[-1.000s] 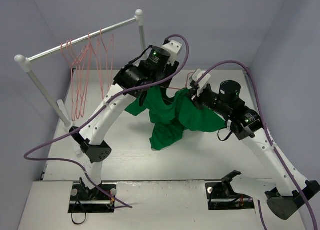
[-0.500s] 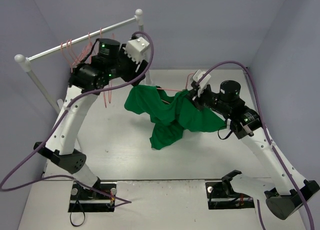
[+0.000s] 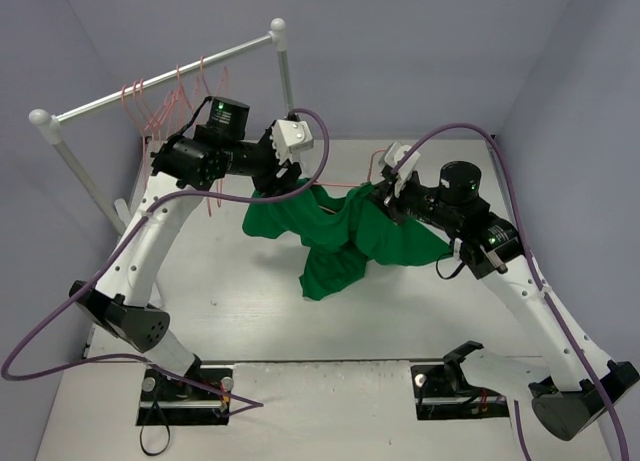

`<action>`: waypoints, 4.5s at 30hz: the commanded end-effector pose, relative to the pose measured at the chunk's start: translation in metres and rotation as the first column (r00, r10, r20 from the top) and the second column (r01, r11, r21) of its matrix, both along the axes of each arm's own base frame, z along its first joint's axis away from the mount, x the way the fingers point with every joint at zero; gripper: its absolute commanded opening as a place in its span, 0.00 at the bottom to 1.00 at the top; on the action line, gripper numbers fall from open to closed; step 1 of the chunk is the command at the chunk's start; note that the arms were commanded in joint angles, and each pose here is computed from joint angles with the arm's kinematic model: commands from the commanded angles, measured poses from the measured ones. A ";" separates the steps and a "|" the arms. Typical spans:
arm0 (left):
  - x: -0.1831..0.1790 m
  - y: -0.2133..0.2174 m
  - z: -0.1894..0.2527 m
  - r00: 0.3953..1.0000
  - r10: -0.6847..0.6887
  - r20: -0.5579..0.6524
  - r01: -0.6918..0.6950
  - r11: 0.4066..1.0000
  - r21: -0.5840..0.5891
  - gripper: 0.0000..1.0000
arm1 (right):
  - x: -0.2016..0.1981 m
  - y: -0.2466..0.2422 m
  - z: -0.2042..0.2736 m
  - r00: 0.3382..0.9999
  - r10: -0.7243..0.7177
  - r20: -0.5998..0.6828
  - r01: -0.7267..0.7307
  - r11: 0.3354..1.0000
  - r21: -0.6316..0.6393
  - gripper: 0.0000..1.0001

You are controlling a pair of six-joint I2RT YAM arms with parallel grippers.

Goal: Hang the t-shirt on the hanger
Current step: Place the T-shirt on the hanger, then place the hanger at the clothesline.

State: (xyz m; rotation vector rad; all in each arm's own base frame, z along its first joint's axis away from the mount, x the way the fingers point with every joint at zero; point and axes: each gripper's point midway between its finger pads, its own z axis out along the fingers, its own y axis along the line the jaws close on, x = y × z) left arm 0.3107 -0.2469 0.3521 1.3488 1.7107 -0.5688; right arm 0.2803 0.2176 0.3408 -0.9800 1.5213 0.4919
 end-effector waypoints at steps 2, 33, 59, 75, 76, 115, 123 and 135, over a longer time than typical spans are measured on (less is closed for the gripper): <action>-0.001 -0.010 0.004 0.993 -0.105 0.045 0.106 0.994 -0.022 0.57 | 0.000 0.006 0.038 0.992 0.033 0.123 -0.042 0.996 0.075 0.00; -0.028 -0.028 0.003 0.962 -0.274 0.004 0.273 0.955 -0.119 0.00 | -0.003 0.003 0.036 0.992 0.028 0.124 -0.036 0.997 0.069 0.00; -0.004 0.010 0.120 0.955 0.114 0.275 -0.019 0.945 -0.326 0.00 | -0.005 -0.095 0.082 0.878 -0.457 0.144 0.444 0.889 0.115 0.60; -0.056 0.100 0.264 0.769 0.553 0.320 -0.295 0.751 -0.590 0.00 | -0.005 -0.150 0.179 0.679 -0.715 0.166 0.644 0.689 0.332 0.68; -0.056 0.102 0.256 0.772 0.558 0.304 -0.318 0.754 -0.575 0.00 | -0.002 -0.149 0.173 0.681 -0.715 0.159 0.649 0.690 0.322 0.68; 0.022 0.160 0.115 0.238 0.965 -0.113 -0.932 0.194 -0.305 0.00 | 0.016 -0.107 0.070 0.781 -0.622 -0.065 0.618 0.753 0.227 0.70; 0.064 0.149 0.117 0.178 0.981 -0.072 -0.940 0.148 -0.307 0.00 | 0.008 -0.110 0.070 0.783 -0.619 -0.066 0.614 0.751 0.243 0.70; 0.095 0.111 0.090 0.147 0.985 -0.095 -0.945 0.112 -0.306 0.00 | 0.004 -0.112 0.060 0.785 -0.616 -0.070 0.614 0.756 0.228 0.70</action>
